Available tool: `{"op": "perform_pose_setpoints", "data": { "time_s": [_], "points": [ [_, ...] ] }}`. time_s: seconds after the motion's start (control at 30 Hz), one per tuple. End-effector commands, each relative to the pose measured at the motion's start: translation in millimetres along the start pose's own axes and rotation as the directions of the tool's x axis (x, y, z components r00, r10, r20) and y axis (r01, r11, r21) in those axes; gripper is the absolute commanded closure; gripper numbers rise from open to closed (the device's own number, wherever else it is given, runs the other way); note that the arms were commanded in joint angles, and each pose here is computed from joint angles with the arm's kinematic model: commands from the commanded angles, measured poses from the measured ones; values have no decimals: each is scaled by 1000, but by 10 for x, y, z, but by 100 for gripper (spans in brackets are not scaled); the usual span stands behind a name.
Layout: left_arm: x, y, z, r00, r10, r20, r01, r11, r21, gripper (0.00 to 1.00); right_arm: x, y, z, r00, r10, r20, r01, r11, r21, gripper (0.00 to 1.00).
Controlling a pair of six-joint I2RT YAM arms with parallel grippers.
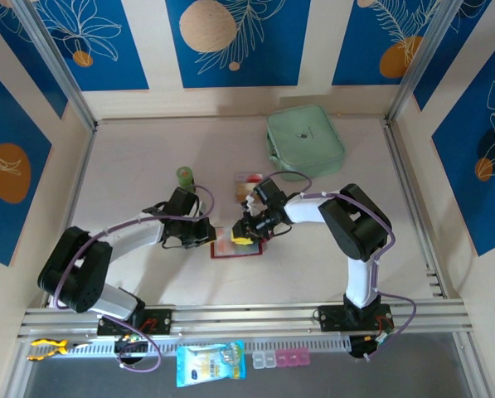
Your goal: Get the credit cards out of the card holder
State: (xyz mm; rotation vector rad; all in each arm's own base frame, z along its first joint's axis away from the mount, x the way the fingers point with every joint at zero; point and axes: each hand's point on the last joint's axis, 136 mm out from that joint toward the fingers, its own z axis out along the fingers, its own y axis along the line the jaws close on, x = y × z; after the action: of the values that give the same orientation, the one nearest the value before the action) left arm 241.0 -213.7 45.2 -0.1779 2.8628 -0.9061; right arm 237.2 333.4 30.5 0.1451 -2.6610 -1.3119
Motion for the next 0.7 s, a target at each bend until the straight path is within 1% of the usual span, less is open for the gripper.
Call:
{"op": "perform_pose_setpoints", "data": {
  "time_s": [0.0,0.23,0.33,0.43,0.67],
  "points": [
    [-50,-217,-29,1000,-3,5,2,997,80,85,35,-10,-34,1000,6,-4,-6,1000,-22,75],
    [-21,-317,94,999,-29,-19,31,989,148,79,34,-39,-51,1000,14,-2,-14,1000,-24,76],
    [7,-291,136,999,-32,-32,36,991,132,76,35,-45,-56,1000,16,1,-16,1000,-26,76],
    [38,-268,171,999,-28,-43,33,992,122,74,37,-54,-55,1000,18,0,-18,999,-27,76],
    [81,-215,227,998,-31,-61,37,994,100,74,50,-56,-53,1000,18,-1,-18,999,-29,76]
  ]
}}
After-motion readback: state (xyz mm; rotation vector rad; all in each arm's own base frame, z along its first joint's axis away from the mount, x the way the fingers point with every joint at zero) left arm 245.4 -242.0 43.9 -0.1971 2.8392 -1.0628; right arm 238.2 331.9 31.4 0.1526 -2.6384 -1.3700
